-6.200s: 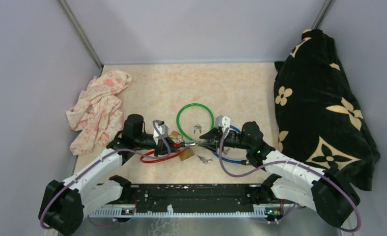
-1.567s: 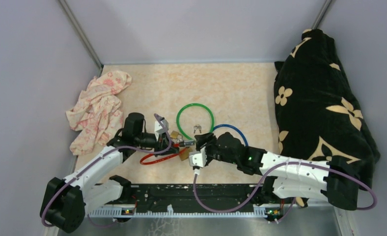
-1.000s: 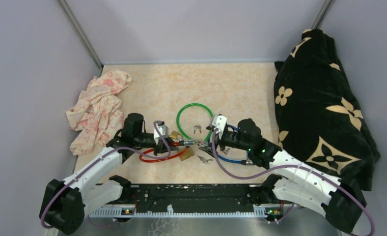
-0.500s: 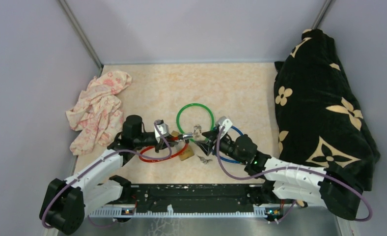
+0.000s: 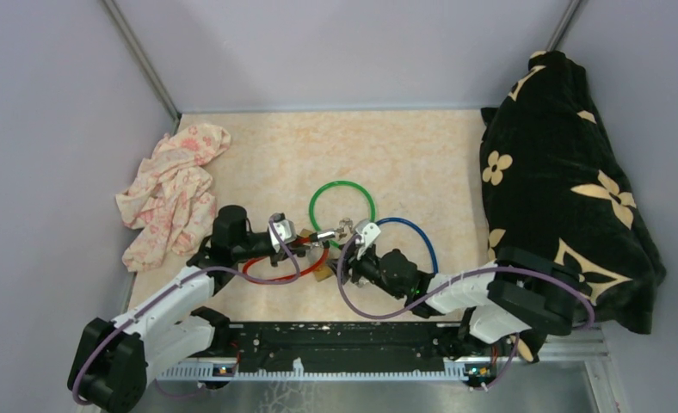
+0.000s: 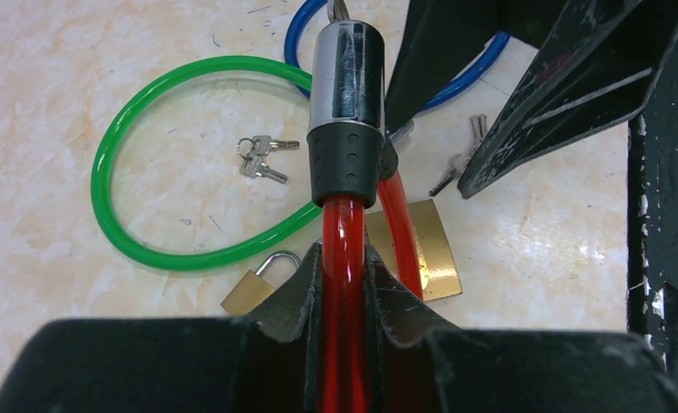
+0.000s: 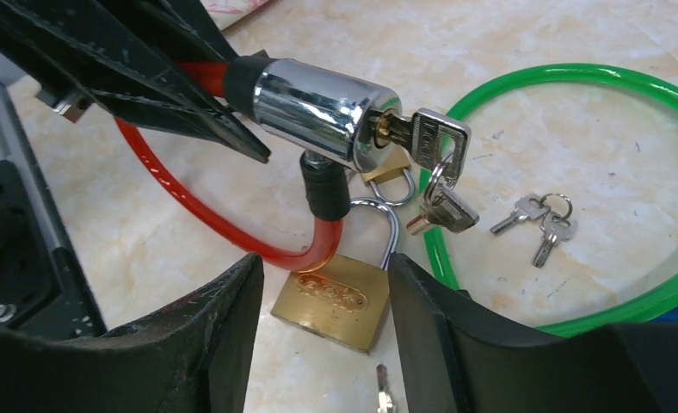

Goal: Lock with the key
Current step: Lock the lock.

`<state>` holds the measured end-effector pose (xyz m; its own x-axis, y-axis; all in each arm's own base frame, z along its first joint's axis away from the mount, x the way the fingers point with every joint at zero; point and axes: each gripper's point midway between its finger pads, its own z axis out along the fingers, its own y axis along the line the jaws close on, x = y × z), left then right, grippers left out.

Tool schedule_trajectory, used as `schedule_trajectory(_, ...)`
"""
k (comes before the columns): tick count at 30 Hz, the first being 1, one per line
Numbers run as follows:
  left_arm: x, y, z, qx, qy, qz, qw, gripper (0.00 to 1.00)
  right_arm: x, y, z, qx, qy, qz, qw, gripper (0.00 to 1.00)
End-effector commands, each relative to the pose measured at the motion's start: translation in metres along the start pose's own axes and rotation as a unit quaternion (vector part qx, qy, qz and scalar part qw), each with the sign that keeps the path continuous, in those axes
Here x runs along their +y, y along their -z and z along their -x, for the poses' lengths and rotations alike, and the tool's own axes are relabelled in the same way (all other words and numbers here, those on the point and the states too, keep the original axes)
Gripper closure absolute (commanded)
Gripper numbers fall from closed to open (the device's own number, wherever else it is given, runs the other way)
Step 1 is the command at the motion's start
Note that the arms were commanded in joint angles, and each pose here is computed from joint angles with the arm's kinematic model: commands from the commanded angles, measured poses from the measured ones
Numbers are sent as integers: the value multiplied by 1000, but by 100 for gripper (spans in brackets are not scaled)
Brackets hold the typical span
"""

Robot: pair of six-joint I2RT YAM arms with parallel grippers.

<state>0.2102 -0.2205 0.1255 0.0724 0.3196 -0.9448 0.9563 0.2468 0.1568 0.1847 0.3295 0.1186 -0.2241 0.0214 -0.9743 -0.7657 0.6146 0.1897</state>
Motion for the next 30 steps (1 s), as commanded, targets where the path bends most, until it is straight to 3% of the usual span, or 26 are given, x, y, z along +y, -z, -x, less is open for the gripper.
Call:
schedule_trajectory(1, -13, 4, -24, 27, 25, -11, 999, 100, 5, -19, 47, -98, -29, -15, 995, 42)
schedule_trajectory(5, -13, 4, -24, 27, 25, -12, 999, 100, 11, -35, 38, -97, -33, -3, 995, 40)
schedule_trajectory(9, -13, 3, -16, 15, 14, -17, 1000, 100, 8, -42, 29, -98, -29, -9, 995, 50)
schedule_trajectory(11, -14, 3, -12, 9, 12, -23, 1000, 100, 8, -43, 28, -99, -26, -10, 995, 59)
schedule_trajectory(16, -12, 3, -13, 11, 10, -18, 1000, 100, 11, -46, 34, -110, -14, -3, 994, 97)
schedule_trajectory(19, -8, 3, -9, 5, -1, -11, 1000, 100, 10, -44, 49, -133, -3, -6, 991, 100)
schedule_trajectory(24, -21, 4, -3, -5, -4, -44, 999, 45, 8, -41, 58, -140, 29, -12, 990, 100)
schedule_trajectory(26, -19, 5, -1, -5, -2, -39, 999, 35, 5, -40, 55, -137, 41, -18, 990, 100)
schedule_trajectory(30, -10, 7, 27, -25, 2, -30, 999, 25, 5, -39, 53, -135, 69, -13, 988, 100)
